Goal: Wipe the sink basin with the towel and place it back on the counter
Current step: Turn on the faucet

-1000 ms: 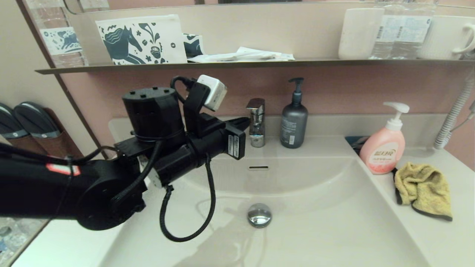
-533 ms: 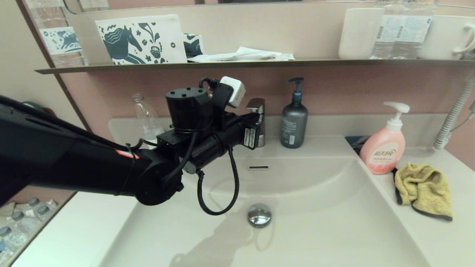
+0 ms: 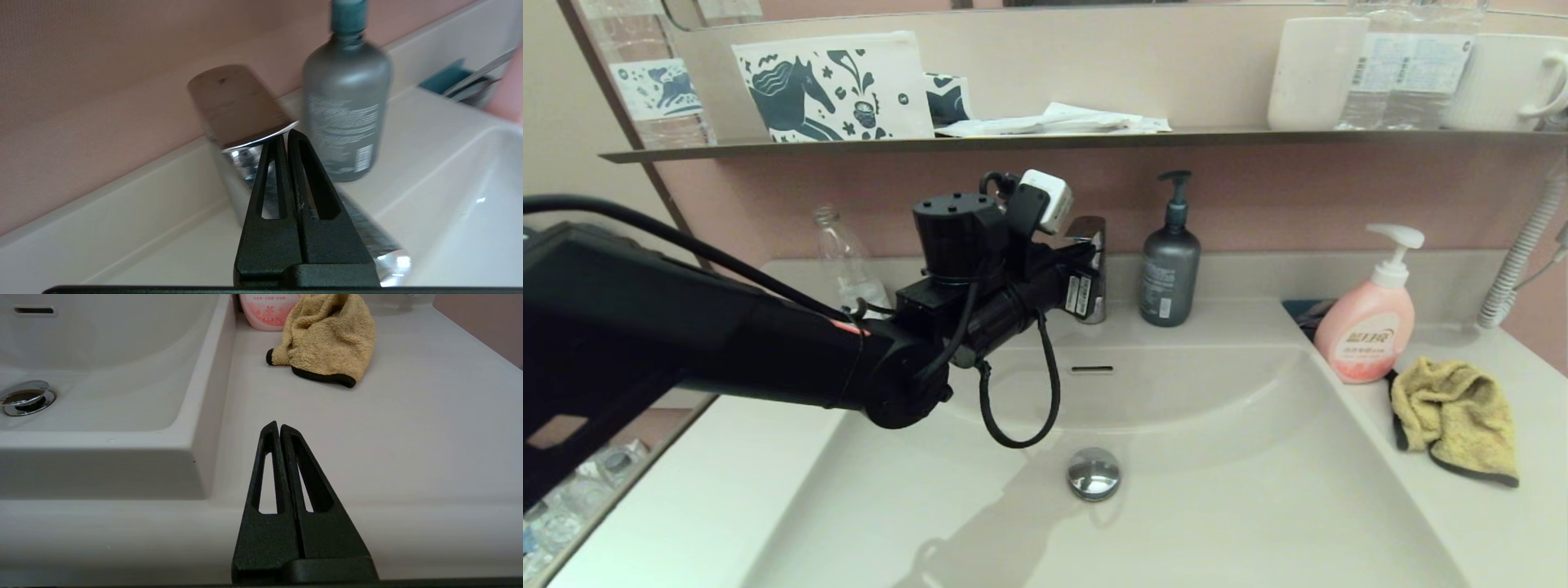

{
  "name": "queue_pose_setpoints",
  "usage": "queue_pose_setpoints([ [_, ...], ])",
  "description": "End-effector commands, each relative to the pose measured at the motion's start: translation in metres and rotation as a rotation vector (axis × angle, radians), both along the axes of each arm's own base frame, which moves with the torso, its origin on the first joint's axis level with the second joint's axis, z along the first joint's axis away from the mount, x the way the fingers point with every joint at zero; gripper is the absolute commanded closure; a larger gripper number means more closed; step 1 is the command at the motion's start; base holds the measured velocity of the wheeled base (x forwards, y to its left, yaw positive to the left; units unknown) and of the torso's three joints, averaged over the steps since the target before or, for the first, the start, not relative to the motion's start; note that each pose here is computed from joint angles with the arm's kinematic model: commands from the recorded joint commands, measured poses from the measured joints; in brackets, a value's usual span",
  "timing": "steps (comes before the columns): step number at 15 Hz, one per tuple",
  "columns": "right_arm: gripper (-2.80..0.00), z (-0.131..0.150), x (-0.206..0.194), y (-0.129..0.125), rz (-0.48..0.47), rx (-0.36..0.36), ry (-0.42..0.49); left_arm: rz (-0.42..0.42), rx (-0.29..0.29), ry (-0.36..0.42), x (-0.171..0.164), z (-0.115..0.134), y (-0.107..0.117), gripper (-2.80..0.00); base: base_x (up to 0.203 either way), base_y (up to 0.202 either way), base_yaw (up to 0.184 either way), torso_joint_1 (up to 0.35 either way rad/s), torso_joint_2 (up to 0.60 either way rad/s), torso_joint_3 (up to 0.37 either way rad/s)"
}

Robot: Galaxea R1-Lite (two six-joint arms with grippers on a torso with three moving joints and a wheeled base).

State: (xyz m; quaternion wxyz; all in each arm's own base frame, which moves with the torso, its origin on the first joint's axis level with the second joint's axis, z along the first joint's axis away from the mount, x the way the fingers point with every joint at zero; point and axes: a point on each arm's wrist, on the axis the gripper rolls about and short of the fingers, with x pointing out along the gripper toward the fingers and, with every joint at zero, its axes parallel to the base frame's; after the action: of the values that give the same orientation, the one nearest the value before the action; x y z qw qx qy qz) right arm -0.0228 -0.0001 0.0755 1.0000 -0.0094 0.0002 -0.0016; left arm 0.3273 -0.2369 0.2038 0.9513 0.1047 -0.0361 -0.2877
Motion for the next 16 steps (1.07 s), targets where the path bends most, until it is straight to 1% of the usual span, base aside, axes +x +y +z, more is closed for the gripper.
queue_pose_setpoints([
  [1,0.0,0.0,0.0,0.0,0.0,0.0,-0.002,0.005,-0.003,-0.01,0.002,0.002,0.002,0.0,0.0,0.0,0.0,0.0,0.0,0.0],
  [8,0.0,0.0,0.0,0.0,0.0,-0.001,0.0,0.014,-0.052,-0.077,0.004,0.027,-0.001,0.0,0.0,0.0,0.0,0.0,0.0,0.0],
  [13,0.0,0.0,0.0,0.0,0.0,-0.001,0.0,0.013,-0.051,-0.074,-0.002,0.026,-0.008,0.0,0.0,0.0,0.0,0.0,0.0,0.0],
  [16,0.0,0.0,0.0,0.0,0.0,0.0,-0.002,0.028,-0.039,-0.056,-0.006,0.021,-0.006,0.0,0.0,0.0,0.0,0.0,0.0,0.0],
])
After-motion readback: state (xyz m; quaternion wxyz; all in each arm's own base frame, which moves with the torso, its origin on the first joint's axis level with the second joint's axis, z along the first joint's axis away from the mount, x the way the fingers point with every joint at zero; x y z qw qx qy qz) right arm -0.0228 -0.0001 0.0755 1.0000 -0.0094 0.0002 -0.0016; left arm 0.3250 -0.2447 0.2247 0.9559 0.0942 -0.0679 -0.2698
